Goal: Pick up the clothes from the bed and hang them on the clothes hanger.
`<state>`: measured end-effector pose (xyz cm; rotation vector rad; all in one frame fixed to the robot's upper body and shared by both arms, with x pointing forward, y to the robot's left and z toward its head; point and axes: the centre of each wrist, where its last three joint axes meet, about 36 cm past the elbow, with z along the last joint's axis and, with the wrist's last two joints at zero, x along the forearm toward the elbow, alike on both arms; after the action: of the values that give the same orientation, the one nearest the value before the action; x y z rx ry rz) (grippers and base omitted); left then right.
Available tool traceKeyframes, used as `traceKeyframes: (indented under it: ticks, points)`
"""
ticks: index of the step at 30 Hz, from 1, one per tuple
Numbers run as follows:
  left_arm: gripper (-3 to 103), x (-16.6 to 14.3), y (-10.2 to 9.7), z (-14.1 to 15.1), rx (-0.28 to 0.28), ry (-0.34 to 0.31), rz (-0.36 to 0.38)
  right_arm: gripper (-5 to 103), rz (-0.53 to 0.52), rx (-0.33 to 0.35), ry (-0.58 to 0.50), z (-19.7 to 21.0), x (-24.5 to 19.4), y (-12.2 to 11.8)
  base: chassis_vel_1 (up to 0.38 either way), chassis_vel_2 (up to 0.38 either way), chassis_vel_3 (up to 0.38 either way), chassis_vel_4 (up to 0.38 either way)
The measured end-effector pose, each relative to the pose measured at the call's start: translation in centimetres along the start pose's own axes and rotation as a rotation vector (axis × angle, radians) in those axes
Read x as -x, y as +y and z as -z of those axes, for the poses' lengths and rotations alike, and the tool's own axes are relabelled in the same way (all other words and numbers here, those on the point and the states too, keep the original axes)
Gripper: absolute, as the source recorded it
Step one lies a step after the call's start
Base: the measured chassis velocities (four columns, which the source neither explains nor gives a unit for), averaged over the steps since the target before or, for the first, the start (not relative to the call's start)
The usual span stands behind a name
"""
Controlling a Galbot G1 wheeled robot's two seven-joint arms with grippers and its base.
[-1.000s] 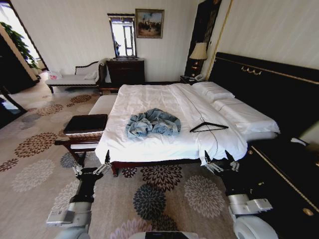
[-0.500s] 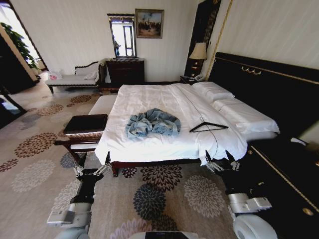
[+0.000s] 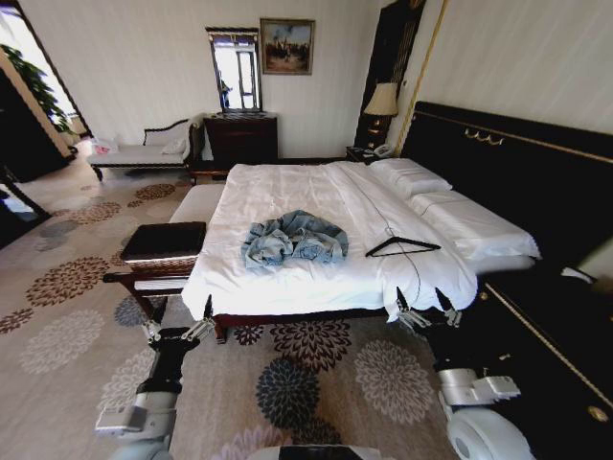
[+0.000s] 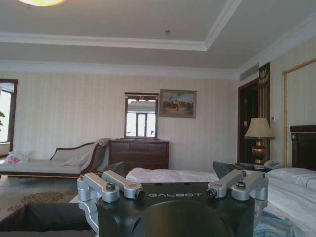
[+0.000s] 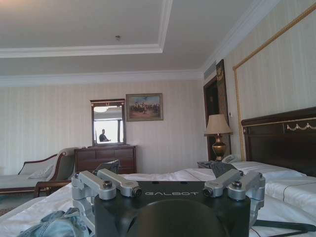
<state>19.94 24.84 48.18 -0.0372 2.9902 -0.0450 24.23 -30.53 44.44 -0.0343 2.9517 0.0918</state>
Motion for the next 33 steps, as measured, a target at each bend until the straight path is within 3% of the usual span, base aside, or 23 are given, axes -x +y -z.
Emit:
traceKeyframes:
  ticks: [13,21,27,33]
  points:
    - [100,0.0,0.3,0.7,-0.024,-0.026,-0.032,100,-0.051,0.013,-0.010,-0.4,-0.1,-0.4,-0.088,0.100,0.098,-0.109]
    - [100,-0.8,1.6,-0.6,-0.055,0.026,-0.054,100,-0.078,0.003,-0.016,-3.5,0.1,0.2,-0.097,0.094,0.101,-0.103]
    - [100,-0.9,2.4,-0.1,-0.033,0.026,-0.055,100,-0.082,0.004,-0.027,-3.4,0.1,-0.1,-0.088,0.106,0.106,-0.095]
    - [100,-0.6,1.6,0.0,-0.042,0.000,-0.041,100,-0.085,0.005,-0.033,-2.8,0.0,-0.2,-0.112,0.102,0.099,-0.106]
